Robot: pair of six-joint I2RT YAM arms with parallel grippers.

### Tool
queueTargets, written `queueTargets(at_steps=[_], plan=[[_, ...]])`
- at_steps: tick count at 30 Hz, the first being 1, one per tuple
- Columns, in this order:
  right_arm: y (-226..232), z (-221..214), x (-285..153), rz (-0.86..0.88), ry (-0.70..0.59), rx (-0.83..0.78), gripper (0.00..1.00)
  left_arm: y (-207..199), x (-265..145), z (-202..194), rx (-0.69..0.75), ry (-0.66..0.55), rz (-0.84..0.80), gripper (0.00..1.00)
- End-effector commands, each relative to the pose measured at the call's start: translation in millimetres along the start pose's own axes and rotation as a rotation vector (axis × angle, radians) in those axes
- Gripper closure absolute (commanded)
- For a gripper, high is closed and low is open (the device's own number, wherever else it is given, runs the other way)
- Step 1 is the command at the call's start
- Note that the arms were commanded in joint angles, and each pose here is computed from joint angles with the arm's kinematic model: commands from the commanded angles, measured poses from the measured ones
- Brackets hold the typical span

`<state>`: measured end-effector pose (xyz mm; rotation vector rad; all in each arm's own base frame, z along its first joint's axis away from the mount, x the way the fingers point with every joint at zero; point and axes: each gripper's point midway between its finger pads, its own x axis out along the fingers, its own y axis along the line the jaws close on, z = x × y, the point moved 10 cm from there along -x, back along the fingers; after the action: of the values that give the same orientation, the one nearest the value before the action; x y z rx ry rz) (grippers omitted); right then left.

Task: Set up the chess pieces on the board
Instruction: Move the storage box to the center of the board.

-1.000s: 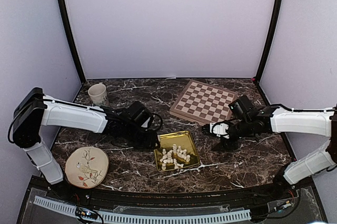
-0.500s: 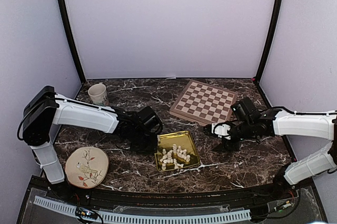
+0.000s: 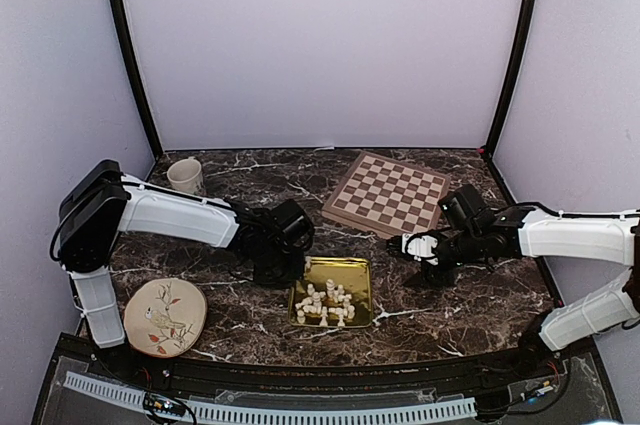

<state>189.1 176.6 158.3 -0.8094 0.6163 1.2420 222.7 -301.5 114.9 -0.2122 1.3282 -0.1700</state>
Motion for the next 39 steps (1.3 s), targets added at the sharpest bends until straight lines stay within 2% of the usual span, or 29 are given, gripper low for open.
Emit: queueTargets(at_steps=[1, 15, 24, 34, 36, 39], plan=[[1.2, 3.6, 0.1, 0.016, -0.019, 0.000, 0.41, 16.0, 1.0, 4.7, -0.019, 0.012, 0.084, 1.00], [-2.0, 4.4, -0.9, -0.003, -0.026, 0.029, 0.42, 78.7, -11.8, 29.4, -0.088, -0.060, 0.201, 1.00], [-25.0, 1.3, -7.4, -0.056, -0.039, 0.126, 0.45, 132.5, -15.9, 40.0, -0.025, -0.060, 0.319, 1.00], [-26.4, -2.5, -6.1, -0.053, -0.031, 0.140, 0.45, 158.1, -24.4, 50.5, 0.033, -0.095, 0.360, 1.00], [-26.3, -2.9, -5.1, -0.047, -0.030, 0.145, 0.45, 156.2, -25.1, 51.1, 0.045, -0.090, 0.337, 0.94], [-28.5, -3.0, -6.0, -0.051, -0.032, 0.152, 0.45, 154.5, -25.3, 49.7, 0.052, -0.046, 0.327, 0.70]])
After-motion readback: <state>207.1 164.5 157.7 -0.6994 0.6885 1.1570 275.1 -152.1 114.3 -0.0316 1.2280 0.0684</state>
